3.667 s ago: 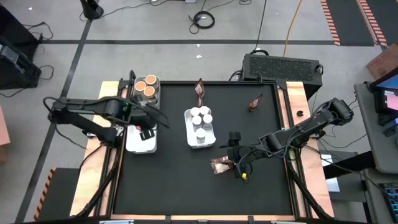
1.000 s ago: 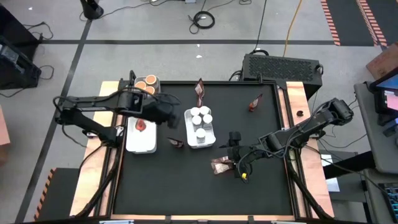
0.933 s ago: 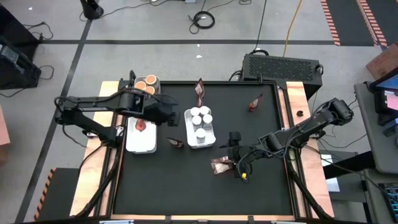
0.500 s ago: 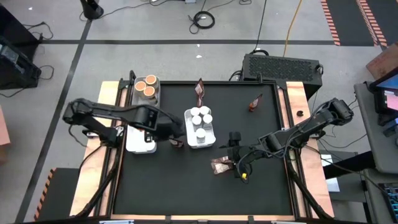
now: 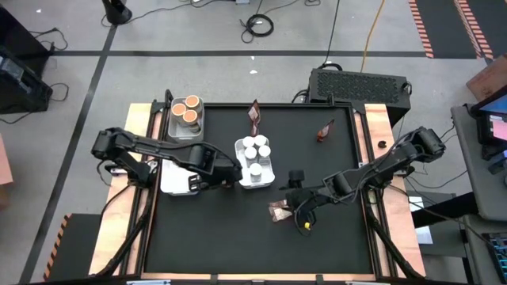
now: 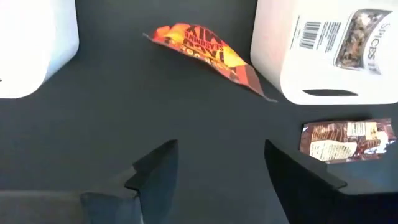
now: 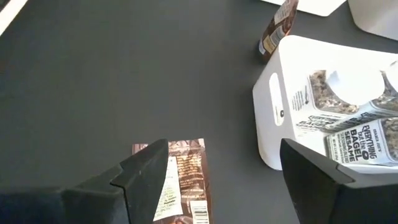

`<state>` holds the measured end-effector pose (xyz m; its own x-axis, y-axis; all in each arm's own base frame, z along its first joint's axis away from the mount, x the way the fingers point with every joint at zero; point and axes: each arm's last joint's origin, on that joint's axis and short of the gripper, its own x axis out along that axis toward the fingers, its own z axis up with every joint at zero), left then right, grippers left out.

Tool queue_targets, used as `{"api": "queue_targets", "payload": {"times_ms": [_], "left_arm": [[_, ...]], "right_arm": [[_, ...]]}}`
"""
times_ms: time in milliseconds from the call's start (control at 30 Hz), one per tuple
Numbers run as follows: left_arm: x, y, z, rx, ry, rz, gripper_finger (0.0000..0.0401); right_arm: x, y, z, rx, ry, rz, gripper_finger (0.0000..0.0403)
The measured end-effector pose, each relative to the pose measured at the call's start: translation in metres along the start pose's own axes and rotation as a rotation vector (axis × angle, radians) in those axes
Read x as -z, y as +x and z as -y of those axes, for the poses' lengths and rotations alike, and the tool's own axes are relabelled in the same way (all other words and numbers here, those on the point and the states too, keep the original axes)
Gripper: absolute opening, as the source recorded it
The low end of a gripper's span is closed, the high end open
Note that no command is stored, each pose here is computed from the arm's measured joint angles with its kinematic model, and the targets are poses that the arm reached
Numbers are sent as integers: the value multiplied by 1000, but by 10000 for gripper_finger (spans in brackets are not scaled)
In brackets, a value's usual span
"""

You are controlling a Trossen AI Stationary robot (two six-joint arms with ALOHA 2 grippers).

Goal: Sort spices by type
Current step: Put the orange seasoning pack into the left white bin

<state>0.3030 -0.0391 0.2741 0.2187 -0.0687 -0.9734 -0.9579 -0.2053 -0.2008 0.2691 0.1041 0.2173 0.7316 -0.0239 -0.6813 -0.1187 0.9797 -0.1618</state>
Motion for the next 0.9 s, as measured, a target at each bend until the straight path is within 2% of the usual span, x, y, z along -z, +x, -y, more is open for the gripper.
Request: {"api": "queue_targets", "payload": {"times_ms": [400, 667, 900], "left_arm": [[-14, 0, 5, 8, -21, -4, 242], [-16, 0, 6, -1, -111, -24, 242], [-22, 19, 14, -47, -131, 10, 242]], "right_arm": [[0, 1, 2, 5, 5, -1, 265], [0, 1, 2, 5, 7, -1, 265], [0, 1, 2, 5, 8, -1, 265]]}}
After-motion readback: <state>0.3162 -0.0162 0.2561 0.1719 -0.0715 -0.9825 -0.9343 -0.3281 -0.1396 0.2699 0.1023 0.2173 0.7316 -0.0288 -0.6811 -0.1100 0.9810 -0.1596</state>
